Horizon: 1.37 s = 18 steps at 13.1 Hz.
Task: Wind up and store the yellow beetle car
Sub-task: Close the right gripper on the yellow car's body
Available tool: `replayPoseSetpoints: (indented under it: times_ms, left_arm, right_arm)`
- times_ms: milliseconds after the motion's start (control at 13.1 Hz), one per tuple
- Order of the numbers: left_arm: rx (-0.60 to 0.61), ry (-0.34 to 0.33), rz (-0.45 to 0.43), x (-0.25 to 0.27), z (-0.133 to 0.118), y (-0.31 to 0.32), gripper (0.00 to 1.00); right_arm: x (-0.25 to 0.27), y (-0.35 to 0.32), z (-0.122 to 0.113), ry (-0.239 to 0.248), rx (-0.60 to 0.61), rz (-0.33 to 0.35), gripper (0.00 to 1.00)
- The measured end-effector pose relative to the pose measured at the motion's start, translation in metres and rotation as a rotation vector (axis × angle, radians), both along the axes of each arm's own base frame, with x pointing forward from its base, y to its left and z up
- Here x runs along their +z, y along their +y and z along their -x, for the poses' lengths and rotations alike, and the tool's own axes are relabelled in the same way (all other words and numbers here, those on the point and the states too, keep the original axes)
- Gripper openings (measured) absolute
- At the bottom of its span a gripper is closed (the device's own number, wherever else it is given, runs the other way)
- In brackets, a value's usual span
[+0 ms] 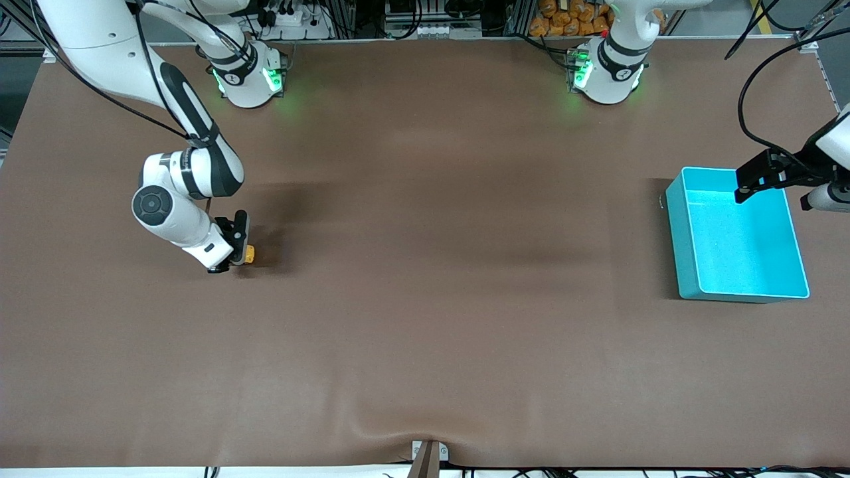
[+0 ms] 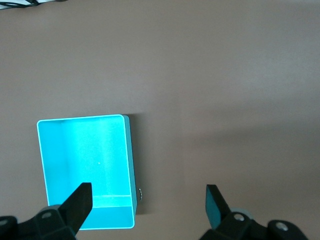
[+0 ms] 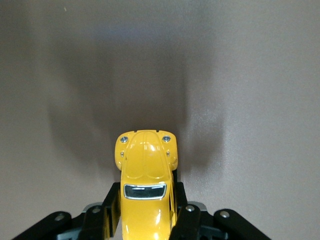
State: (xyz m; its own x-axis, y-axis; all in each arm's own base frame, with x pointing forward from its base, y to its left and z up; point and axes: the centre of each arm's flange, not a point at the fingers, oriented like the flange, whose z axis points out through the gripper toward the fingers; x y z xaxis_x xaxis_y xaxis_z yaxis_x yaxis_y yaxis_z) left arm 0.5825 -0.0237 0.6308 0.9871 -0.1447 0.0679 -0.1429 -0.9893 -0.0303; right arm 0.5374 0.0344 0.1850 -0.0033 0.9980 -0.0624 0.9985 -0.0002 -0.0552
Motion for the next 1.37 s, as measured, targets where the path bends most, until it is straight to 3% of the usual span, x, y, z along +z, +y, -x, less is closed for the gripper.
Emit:
replayPoseSetpoints:
  times_ms: [305, 1375]
  left_arm:
    - [0.069, -0.002, 0.005, 0.000, 0.000, 0.001, 1.00]
    - [0.025, -0.001, 0.001, 0.000, 0.000, 0.010, 1.00]
  right_arm:
    - [0.000, 0.007, 0.000, -0.001, 0.013, 0.000, 0.45]
    - [-0.001, -0.012, -0.001, -0.008, 0.006, 0.001, 0.45]
